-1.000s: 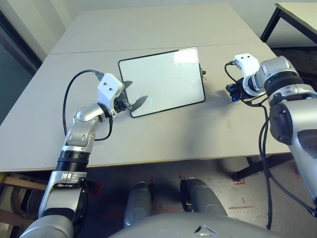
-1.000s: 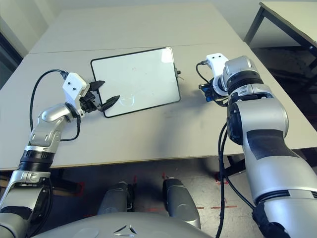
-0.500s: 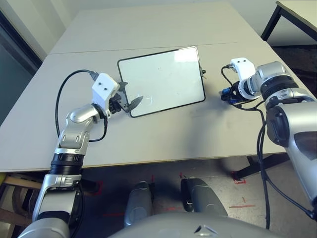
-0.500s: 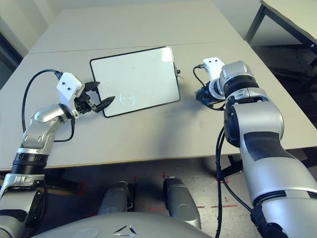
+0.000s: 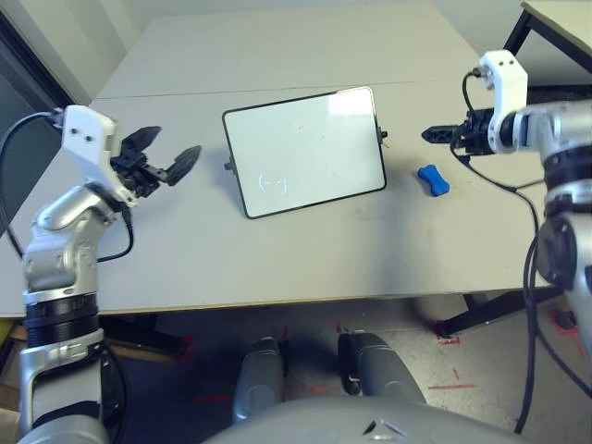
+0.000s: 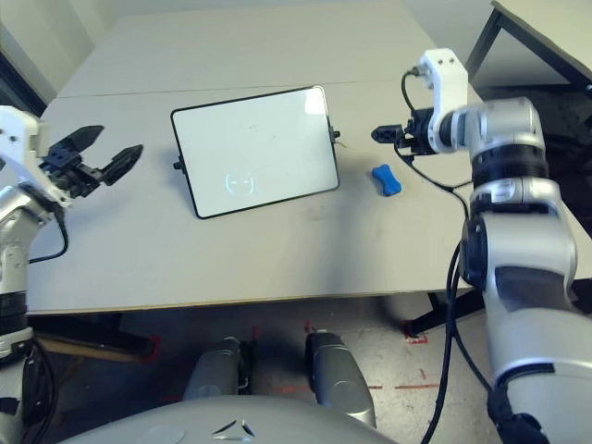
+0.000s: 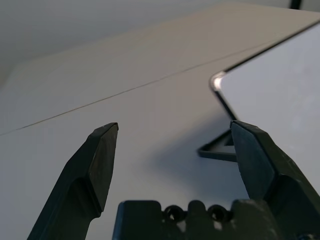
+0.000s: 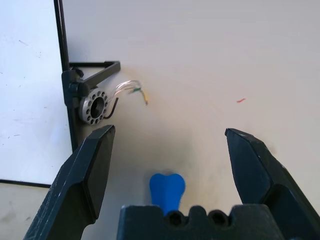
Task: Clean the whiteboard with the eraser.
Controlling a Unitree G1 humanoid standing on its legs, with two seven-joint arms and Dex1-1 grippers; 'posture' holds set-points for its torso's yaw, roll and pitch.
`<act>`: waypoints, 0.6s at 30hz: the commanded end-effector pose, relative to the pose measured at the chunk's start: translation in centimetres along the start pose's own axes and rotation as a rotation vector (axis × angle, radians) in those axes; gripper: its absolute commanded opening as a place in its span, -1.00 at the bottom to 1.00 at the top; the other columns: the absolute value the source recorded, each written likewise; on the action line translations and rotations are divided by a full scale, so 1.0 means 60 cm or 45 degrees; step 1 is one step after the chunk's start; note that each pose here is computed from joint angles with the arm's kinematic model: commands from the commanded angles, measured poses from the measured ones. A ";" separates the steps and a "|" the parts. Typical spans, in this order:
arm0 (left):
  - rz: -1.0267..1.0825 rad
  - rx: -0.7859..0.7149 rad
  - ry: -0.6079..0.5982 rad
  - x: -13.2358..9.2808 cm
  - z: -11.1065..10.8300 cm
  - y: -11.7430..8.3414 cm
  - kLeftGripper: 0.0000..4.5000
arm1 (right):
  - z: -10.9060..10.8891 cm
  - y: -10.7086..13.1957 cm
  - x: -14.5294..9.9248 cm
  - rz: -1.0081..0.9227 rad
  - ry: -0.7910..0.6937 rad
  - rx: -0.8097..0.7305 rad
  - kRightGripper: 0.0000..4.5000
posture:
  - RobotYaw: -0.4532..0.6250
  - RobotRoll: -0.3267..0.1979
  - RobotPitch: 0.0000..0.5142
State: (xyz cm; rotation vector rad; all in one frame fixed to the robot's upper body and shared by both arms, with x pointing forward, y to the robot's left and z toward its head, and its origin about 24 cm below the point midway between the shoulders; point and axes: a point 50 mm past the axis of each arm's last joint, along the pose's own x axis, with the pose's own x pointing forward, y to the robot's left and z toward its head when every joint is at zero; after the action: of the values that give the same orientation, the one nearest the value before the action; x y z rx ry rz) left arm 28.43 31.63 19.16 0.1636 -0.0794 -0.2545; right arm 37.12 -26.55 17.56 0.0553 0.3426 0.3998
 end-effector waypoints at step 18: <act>0.510 -0.214 0.062 -0.010 -0.072 0.102 1.00 | -0.096 -0.040 -0.050 -0.195 -0.464 0.010 0.98 | -0.39 0.25 -0.65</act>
State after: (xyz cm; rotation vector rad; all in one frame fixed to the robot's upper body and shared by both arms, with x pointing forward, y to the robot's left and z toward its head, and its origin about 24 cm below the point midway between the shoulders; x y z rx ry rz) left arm 29.78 37.85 15.91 -0.0271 -0.0436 0.1175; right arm 33.48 -29.99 13.53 0.0827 -0.0109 0.2485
